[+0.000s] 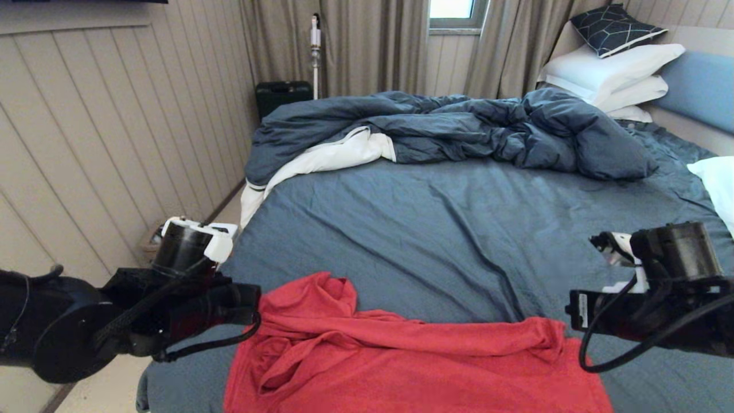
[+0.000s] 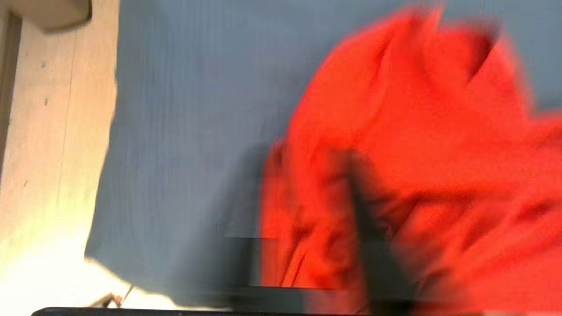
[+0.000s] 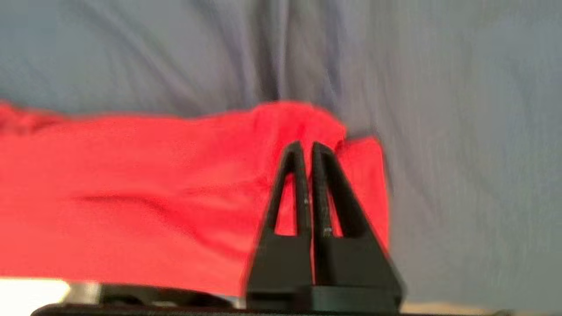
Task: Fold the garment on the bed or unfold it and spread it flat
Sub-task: Fold the red T-shirt
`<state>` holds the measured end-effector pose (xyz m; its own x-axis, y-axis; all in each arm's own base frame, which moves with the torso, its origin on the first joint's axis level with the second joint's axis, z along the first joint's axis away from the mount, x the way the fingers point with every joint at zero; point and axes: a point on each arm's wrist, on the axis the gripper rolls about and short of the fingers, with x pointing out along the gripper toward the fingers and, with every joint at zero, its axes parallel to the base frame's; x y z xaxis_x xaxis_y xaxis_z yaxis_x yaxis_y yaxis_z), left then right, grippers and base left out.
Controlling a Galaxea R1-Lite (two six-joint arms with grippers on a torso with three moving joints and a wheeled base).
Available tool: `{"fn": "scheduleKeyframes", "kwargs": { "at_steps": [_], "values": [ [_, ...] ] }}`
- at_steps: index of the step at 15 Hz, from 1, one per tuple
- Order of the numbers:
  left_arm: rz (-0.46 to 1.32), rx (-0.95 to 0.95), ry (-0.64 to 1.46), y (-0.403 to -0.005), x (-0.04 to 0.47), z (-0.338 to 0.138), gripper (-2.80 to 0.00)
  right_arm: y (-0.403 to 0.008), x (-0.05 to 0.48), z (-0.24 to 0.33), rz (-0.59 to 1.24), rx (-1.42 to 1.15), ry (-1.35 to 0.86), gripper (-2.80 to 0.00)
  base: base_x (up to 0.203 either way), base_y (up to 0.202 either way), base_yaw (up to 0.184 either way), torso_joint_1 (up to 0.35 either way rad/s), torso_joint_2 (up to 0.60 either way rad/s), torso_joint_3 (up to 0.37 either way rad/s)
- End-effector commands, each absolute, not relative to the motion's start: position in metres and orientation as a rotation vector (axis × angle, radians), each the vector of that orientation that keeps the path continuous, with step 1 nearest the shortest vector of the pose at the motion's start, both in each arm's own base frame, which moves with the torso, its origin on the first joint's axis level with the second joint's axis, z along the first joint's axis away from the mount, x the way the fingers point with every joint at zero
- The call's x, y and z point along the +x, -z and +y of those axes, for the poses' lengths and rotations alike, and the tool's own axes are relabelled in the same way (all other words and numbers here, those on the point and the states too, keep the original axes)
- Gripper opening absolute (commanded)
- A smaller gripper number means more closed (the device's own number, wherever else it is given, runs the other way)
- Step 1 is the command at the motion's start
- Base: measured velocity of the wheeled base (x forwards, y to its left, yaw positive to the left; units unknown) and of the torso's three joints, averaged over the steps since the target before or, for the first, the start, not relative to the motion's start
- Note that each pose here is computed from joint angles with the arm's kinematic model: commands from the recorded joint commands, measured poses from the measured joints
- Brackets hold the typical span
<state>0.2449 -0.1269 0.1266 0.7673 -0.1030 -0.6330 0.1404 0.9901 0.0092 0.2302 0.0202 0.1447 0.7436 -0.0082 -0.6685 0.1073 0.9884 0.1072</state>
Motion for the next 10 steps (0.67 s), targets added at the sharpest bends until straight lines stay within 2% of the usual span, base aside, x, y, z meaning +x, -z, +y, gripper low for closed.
{"fn": "scheduleKeyframes", "kwargs": {
  "at_steps": [1,7,9,10],
  "values": [
    [0.666,0.044,0.124,-0.137,0.262,-0.133,-2.8,-0.151,0.238,0.021,0.708,0.148,0.063,-2.8,0.0,0.0,0.0,0.0,0.0,0.0],
    [0.701,0.05,0.103,-0.157,0.339,-0.17,-2.8,-0.143,0.259,0.021,0.739,0.161,0.079,-2.8,0.0,0.0,0.0,0.0,0.0,0.0],
    [0.739,0.085,0.131,-0.146,0.348,-0.19,-2.8,-0.139,0.262,0.02,0.752,0.172,0.09,-2.8,0.0,0.0,0.0,0.0,0.0,0.0],
    [0.778,0.127,0.166,-0.128,0.343,-0.209,-2.8,-0.136,0.263,0.02,0.761,0.176,0.095,-2.8,0.0,0.0,0.0,0.0,0.0,0.0]
  ]
}}
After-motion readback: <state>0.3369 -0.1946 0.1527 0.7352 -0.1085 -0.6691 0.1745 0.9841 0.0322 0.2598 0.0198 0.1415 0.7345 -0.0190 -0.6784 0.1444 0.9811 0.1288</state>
